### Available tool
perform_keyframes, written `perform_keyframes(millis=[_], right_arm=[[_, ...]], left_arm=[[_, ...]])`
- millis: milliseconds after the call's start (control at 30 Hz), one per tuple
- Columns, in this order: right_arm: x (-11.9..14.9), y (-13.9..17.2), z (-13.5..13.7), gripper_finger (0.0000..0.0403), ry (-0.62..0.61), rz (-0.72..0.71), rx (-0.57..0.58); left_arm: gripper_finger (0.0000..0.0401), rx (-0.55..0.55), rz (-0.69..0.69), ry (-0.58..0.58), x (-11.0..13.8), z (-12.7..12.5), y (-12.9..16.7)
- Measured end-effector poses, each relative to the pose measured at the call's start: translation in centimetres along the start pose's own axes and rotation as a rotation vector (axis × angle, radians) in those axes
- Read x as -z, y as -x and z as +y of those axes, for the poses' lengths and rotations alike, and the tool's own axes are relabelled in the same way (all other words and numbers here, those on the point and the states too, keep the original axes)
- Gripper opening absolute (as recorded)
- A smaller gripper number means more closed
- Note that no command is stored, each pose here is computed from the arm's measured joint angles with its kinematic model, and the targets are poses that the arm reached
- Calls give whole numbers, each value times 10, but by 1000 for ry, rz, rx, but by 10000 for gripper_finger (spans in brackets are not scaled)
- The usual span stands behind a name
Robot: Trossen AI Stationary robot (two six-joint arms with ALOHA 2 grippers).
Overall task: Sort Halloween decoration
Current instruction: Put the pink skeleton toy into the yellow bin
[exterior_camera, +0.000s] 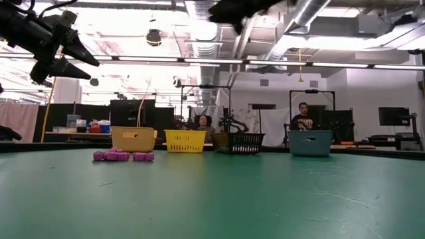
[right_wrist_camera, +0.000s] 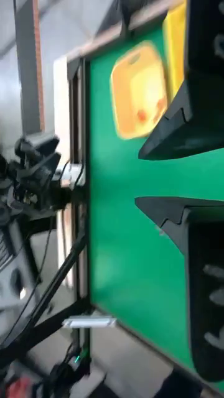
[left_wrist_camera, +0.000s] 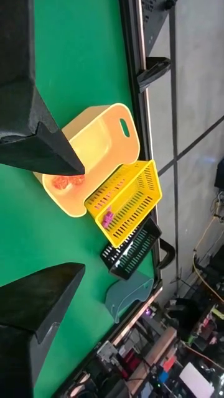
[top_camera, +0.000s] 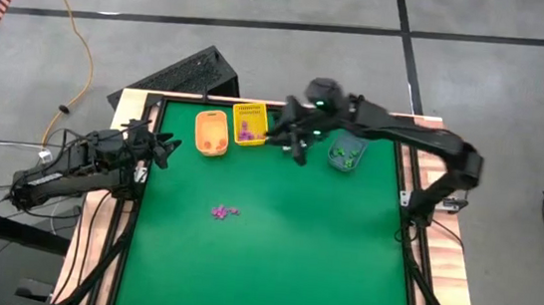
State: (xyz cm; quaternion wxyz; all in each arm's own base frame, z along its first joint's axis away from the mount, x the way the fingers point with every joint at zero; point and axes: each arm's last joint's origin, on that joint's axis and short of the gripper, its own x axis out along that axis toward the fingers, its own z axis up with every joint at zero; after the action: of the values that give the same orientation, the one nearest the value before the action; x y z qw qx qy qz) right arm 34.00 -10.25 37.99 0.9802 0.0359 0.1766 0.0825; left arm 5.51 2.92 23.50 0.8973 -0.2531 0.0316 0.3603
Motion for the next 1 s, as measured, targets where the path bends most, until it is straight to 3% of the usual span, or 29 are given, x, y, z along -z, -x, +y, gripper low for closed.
perform_keyframes(millis=[133,333,633,1000], right_arm=[[-4,38,28,102,17,74,99],[34,45,69,102,-35,227,181],[103,-14,113,102,-36,153,252],[171,-116,124,102,-132,97,200]], left_arm=[[231,1,0,3,0,0,0],[231,0,1,3,0,0,0],[231,0,2,3,0,0,0],[231,-1,5,-5,0,0,0]])
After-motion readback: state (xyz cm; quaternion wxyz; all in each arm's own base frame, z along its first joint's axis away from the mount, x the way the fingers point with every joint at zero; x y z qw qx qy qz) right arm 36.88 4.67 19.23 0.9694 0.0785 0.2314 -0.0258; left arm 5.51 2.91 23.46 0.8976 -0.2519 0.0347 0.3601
